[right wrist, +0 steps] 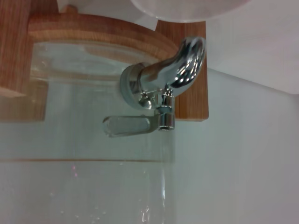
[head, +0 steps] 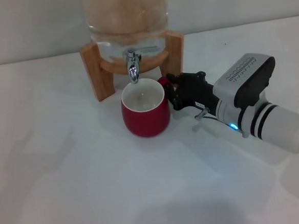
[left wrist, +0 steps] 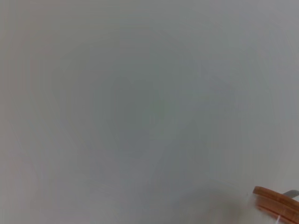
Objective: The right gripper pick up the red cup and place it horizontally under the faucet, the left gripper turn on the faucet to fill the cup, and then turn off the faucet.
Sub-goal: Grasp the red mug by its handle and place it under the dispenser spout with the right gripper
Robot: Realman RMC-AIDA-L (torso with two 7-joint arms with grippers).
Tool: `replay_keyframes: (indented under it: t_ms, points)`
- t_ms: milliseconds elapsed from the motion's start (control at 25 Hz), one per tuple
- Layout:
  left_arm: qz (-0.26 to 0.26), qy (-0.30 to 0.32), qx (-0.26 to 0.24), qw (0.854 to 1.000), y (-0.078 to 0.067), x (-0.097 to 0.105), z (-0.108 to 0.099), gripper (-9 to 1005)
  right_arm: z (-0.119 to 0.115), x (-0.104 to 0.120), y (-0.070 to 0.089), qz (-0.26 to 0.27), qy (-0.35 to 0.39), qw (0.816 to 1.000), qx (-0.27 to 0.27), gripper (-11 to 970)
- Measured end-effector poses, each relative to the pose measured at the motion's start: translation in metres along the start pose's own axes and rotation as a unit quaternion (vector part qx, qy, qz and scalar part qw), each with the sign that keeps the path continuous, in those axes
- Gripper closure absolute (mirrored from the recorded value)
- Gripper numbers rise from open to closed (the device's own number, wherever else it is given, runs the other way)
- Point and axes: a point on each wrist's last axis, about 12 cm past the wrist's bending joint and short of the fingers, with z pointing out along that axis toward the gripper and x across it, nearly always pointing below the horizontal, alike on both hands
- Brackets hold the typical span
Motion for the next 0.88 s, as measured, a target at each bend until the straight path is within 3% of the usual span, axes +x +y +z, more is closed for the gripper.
replay_keyframes:
  t_ms: [880]
  points:
    - [0.000, -0.001, 0.006, 1.000, -0.0011, -0.0002, 0.0007, 121, 0.0072, -0.0054, 0.0020, 0.006, 0.002, 1.000, 0.001, 766]
